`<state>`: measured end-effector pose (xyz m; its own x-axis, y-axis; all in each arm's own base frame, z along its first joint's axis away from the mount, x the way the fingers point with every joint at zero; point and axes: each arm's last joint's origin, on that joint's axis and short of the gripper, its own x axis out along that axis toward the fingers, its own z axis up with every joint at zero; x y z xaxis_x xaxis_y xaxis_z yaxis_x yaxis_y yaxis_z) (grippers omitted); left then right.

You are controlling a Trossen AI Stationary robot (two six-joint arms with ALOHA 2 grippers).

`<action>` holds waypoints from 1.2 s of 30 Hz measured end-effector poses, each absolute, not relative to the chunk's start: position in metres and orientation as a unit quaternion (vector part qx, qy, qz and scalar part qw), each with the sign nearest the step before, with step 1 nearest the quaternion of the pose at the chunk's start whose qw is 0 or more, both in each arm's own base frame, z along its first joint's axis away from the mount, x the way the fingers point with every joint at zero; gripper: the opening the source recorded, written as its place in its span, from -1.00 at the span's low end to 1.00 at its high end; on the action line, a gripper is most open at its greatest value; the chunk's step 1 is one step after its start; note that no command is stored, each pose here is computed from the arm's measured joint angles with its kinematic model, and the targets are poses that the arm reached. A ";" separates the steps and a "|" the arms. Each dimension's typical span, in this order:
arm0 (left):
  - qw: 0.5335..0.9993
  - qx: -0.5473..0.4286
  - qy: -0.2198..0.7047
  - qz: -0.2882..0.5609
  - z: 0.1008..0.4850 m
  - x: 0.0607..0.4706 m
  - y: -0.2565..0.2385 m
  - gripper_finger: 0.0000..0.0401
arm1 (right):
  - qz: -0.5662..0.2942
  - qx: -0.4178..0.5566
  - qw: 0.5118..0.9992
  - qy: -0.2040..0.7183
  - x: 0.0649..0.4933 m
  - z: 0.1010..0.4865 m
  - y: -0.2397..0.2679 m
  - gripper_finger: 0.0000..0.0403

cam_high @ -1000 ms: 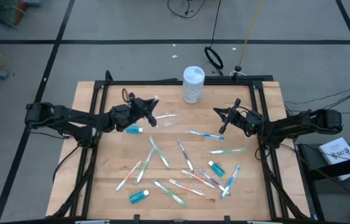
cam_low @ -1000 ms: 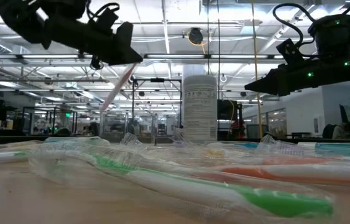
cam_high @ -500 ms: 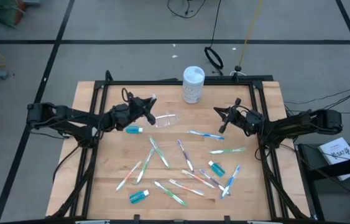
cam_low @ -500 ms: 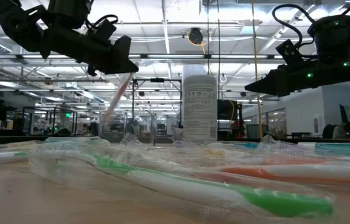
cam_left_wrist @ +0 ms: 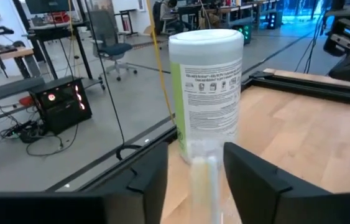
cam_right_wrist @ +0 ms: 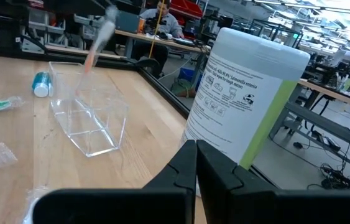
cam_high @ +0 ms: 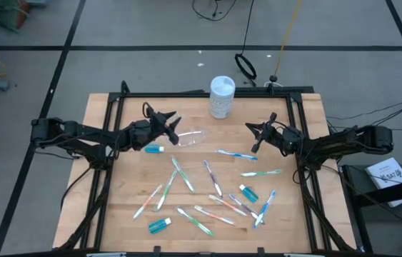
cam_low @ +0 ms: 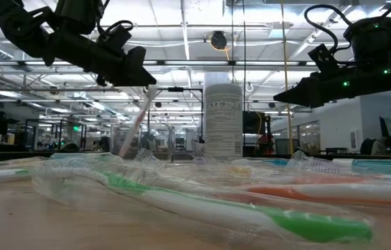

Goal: Pick & Place toothbrushing station
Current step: Put the orange toothbrush into the transparent organizer, then put the blue mouthwash bottle into the transparent organizer

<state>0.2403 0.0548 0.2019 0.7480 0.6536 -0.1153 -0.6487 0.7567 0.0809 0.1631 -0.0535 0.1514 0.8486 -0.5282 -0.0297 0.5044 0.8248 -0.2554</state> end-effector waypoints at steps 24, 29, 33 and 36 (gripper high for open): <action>0.914 0.014 0.360 0.190 0.205 0.208 -0.001 0.09 | -0.270 -0.160 0.948 0.059 0.163 0.152 -0.054 -0.99; 0.887 0.015 0.415 0.203 0.184 0.205 0.005 0.09 | -0.269 -0.157 0.948 0.059 0.163 0.152 -0.054 -0.99; 0.871 0.017 0.456 0.184 0.172 0.209 0.014 0.09 | -0.269 -0.157 0.948 0.060 0.163 0.151 -0.054 -0.99; 0.857 0.008 0.488 0.167 0.161 0.211 0.018 0.09 | -0.269 -0.157 0.948 0.061 0.163 0.151 -0.054 -0.99</action>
<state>0.2114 0.0180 0.1606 0.4688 0.2937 -0.8330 -0.2775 0.9443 0.1768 0.1628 -0.0535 0.1511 0.8482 -0.5288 -0.0315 0.4906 0.8065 -0.3300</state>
